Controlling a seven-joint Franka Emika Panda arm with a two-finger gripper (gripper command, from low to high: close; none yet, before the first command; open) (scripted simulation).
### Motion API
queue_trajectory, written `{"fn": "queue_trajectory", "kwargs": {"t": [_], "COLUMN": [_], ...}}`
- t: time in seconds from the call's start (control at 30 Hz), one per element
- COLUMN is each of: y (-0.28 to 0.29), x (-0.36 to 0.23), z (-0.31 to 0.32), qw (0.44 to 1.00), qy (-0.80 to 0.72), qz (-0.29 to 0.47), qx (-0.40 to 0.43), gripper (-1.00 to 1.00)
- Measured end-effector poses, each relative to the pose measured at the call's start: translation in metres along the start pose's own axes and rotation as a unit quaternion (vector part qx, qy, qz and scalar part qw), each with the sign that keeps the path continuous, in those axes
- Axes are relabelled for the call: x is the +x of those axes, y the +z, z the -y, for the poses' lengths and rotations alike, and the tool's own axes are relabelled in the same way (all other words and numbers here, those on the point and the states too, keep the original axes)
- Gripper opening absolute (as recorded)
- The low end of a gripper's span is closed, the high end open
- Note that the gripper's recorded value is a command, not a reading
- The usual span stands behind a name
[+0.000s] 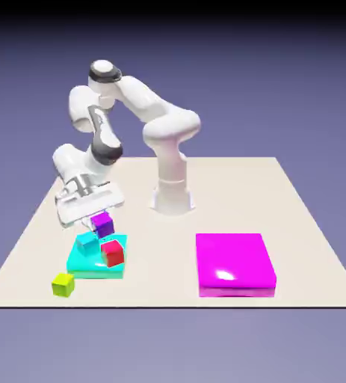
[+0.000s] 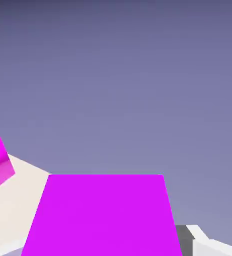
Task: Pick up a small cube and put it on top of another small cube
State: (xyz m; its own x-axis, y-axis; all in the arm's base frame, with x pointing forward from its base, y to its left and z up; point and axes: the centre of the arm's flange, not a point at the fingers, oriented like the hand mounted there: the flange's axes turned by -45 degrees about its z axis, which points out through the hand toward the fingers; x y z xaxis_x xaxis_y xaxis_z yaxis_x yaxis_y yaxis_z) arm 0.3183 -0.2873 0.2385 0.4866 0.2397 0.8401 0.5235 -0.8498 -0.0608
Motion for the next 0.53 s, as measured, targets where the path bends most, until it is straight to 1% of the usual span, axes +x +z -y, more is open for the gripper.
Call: {"fn": "queue_trajectory", "kwargs": {"t": [0.17,0.2,0.27,0.43,0.47,0.53], "y": [-0.057,-0.06,-0.056,-0.003,0.005,0.005], "x": [-0.025,-0.033,-0.038,-0.05,-0.052,-0.052], "z": [-0.009,-0.007,-0.004,-0.009,-0.009,-0.009], "qw": [0.999,0.999,0.999,0.999,0.999,0.999], "qy": [-0.012,-0.013,-0.012,-0.011,-0.012,-0.012], "qz": [-0.015,-0.019,-0.023,-0.024,-0.023,-0.023], "qx": [-0.038,-0.041,-0.039,-0.039,-0.039,-0.039], "gripper": [-1.0,-1.0,-1.0,-1.0,1.0,1.0]}}
